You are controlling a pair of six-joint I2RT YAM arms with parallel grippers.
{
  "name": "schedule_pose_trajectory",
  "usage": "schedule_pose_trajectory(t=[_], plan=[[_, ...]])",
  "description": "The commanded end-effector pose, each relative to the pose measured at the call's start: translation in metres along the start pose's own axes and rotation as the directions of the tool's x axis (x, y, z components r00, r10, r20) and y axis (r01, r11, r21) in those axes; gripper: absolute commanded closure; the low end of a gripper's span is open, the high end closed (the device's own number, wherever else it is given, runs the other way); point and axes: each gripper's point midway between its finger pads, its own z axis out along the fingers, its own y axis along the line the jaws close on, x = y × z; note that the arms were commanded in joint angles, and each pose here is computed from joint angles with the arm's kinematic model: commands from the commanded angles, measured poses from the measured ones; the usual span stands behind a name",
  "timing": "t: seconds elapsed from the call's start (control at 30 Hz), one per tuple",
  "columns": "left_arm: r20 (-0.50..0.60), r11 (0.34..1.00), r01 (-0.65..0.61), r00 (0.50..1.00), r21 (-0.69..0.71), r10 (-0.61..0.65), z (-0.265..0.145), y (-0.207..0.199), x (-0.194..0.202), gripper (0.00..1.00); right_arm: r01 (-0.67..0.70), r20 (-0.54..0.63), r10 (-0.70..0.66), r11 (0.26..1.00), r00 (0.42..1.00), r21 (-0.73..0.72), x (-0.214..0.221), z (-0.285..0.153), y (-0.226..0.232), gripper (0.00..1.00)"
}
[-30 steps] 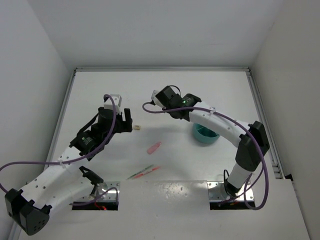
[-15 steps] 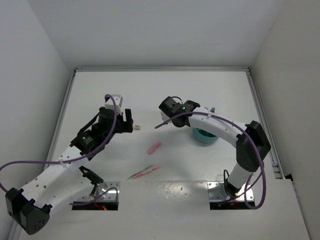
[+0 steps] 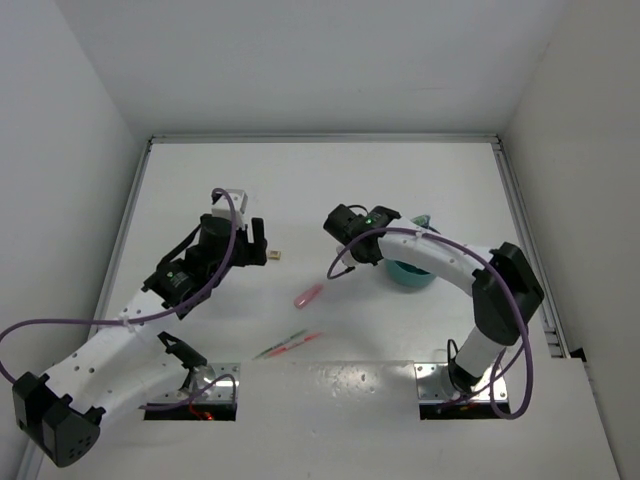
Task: Sort the stationery into containers
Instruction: Place the stationery in the storage box.
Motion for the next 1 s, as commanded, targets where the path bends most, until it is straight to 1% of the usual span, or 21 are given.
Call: schedule_pose_trajectory(t=[0.0, 0.2, 0.4, 0.5, 0.8, 0.97], plan=[[0.034, 1.0, 0.003, 0.999, 0.011, -0.003, 0.001, -0.003, -0.011, 0.18, 0.107, -0.054, -0.107, 0.994, 0.993, -0.007, 0.007, -0.001, -0.003, 1.0], [0.034, 1.0, 0.003, 0.999, 0.011, -0.003, 0.001, -0.003, -0.011, 0.18, 0.175, -0.077, -0.173, 0.984, 0.982, 0.017, 0.001, 0.004, -0.007, 1.0], [0.031, 1.0, 0.002, 1.0, 0.02, -0.003, 0.001, -0.004, -0.01, 0.18, 0.235, -0.108, -0.238, 0.971, 0.965, -0.036, -0.012, 0.021, 0.005, 1.0], [0.031, 1.0, 0.002, 1.0, 0.02, -0.003, 0.001, -0.004, -0.01, 0.18, 0.285, -0.123, -0.29, 0.957, 0.949, -0.062, -0.02, 0.028, 0.01, 1.0], [0.031, 1.0, -0.007, 0.999, 0.019, 0.006, 0.001, -0.004, -0.01, 0.18, 0.312, -0.148, -0.322, 0.946, 0.935, -0.084, -0.023, 0.036, 0.016, 1.0], [0.031, 1.0, -0.007, 0.999, 0.019, 0.006, 0.001, -0.004, -0.01, 0.18, 0.325, -0.166, -0.337, 0.941, 0.927, -0.093, -0.025, 0.041, 0.02, 0.94]])
